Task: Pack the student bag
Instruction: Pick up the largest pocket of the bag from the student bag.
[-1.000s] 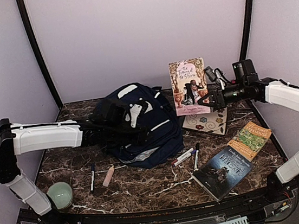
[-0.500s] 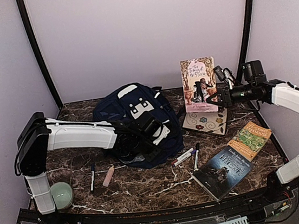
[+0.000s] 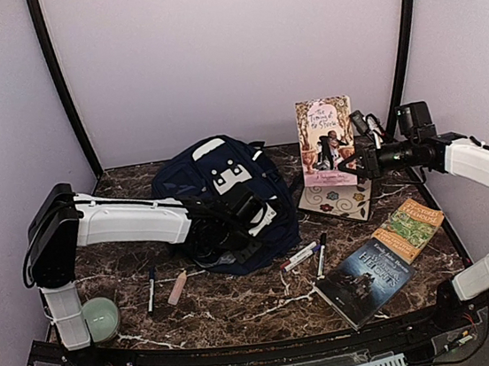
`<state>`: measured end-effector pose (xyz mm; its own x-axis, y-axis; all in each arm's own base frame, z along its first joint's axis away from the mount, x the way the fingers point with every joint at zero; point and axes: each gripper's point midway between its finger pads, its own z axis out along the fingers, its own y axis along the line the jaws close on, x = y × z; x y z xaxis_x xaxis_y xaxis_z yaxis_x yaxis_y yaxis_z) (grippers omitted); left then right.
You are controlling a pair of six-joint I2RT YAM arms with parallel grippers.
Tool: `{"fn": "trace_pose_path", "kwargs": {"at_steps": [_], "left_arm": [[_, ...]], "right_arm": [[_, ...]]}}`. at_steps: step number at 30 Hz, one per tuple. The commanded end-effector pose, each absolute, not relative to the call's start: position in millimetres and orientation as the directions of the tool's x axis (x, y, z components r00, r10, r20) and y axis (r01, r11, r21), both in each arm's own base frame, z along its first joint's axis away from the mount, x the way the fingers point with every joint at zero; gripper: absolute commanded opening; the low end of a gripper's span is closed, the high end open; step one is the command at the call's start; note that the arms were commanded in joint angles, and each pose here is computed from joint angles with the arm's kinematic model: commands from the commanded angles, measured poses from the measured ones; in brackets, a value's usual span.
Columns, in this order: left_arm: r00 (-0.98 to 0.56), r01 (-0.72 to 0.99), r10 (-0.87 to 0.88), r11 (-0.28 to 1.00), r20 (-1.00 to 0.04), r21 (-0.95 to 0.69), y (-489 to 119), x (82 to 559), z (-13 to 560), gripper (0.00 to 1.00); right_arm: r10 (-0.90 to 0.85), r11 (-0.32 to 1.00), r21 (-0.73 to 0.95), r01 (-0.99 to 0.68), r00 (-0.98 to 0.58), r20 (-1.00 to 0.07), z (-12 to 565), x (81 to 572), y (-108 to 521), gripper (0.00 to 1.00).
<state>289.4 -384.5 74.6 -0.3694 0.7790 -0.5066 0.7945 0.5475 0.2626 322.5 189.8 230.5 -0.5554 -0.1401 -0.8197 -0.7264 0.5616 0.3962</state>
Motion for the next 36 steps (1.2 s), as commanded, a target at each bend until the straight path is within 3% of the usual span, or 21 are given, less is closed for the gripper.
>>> {"fn": "trace_pose_path", "kwargs": {"at_steps": [1, 10, 18, 24, 29, 34, 36], "left_arm": [[-0.341, 0.778, 0.790, 0.542, -0.510, 0.319, -368, 292, 104, 0.47], [-0.286, 0.798, 0.788, 0.511, -0.545, 0.319, -359, 281, 117, 0.53], [-0.312, 0.819, 0.826, 0.484, -0.470, 0.308, -361, 280, 80, 0.51], [-0.316, 0.763, 0.836, 0.505, -0.449, 0.404, -366, 305, 66, 0.51], [-0.310, 0.657, 0.823, 0.548, -0.477, 0.518, -364, 332, 85, 0.35], [-0.269, 0.542, 0.797, 0.590, -0.542, 0.598, -361, 351, 136, 0.02], [-0.239, 0.510, 0.787, 0.601, -0.569, 0.616, -361, 355, 161, 0.00]], "right_arm": [[-0.120, 0.550, 0.359, -0.754, -0.497, -0.859, 246, 324, 190, 0.00], [-0.116, 0.547, 0.358, -0.756, -0.493, -0.863, 247, 323, 190, 0.00], [-0.115, 0.549, 0.357, -0.755, -0.492, -0.863, 247, 323, 190, 0.00], [-0.113, 0.550, 0.355, -0.756, -0.488, -0.865, 247, 322, 189, 0.00], [-0.111, 0.548, 0.358, -0.756, -0.490, -0.865, 247, 322, 189, 0.00], [-0.109, 0.542, 0.359, -0.759, -0.488, -0.866, 251, 321, 190, 0.00], [-0.105, 0.529, 0.377, -0.760, -0.500, -0.859, 251, 321, 192, 0.00]]}}
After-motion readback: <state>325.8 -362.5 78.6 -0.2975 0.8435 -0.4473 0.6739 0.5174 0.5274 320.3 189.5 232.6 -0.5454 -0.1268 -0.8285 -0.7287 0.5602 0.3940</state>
